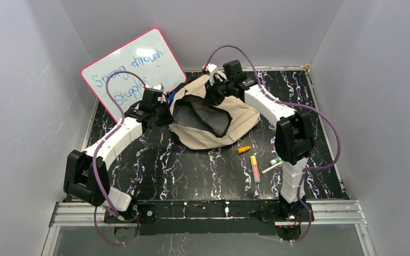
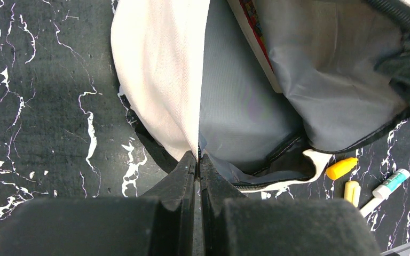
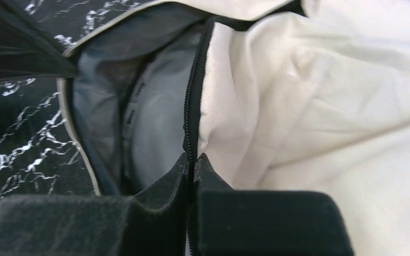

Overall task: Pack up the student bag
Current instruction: Adjust the student bag at the center of the board.

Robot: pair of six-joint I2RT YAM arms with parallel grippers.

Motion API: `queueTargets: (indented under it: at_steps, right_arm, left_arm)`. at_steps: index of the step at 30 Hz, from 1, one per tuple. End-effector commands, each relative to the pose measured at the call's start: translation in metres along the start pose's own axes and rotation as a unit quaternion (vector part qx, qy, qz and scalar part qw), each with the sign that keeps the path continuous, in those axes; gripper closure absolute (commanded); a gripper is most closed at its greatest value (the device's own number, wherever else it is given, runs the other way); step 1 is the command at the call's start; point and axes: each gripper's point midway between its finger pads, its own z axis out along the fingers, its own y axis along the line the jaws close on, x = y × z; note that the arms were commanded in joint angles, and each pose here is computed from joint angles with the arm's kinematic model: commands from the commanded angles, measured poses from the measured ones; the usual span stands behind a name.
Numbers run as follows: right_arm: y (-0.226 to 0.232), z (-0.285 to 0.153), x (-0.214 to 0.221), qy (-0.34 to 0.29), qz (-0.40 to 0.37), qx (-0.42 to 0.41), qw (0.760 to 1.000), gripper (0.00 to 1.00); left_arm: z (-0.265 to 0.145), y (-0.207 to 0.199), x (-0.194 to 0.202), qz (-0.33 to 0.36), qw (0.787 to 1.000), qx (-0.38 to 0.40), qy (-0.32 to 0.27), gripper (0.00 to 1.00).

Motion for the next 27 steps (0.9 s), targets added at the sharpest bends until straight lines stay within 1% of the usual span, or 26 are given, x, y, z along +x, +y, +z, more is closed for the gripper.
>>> queueTargets:
  at_steps: [1,7,13,18,20,23,27]
  right_arm:
    - [0.045,-0.005,-0.036,-0.026,-0.014,-0.048,0.998,0.96]
    - [0.086,0.016,-0.024,0.001,-0.009,-0.103,0.995,0.93]
    - [0.101,0.038,-0.01,0.016,0.005,-0.129,0.992,0.91]
    - [0.104,0.059,0.003,0.032,0.013,-0.139,0.99,0.81]
    - [0.103,0.06,0.004,0.034,0.015,-0.138,0.99,0.71]
    - [0.103,0.052,-0.005,0.016,-0.004,-0.125,0.992,0.6]
    - [0.1,0.031,-0.012,-0.008,-0.032,-0.083,0.996,0.52]
  left_arm:
    - [-0.006,-0.005,-0.019,0.002,1.0,0.006,-0.024,1.0]
    - [-0.005,-0.004,-0.018,-0.001,1.0,0.004,-0.022,1.0]
    - [-0.004,-0.003,-0.017,-0.002,1.0,0.003,-0.02,1.0]
    - [-0.003,-0.002,-0.015,-0.002,1.0,0.002,-0.019,1.0]
    - [-0.003,-0.002,-0.015,-0.002,1.0,0.001,-0.018,1.0]
    - [-0.002,0.0,-0.013,-0.001,1.0,0.0,-0.016,1.0]
    - [0.0,-0.005,-0.009,0.001,1.0,0.014,-0.005,1.0]
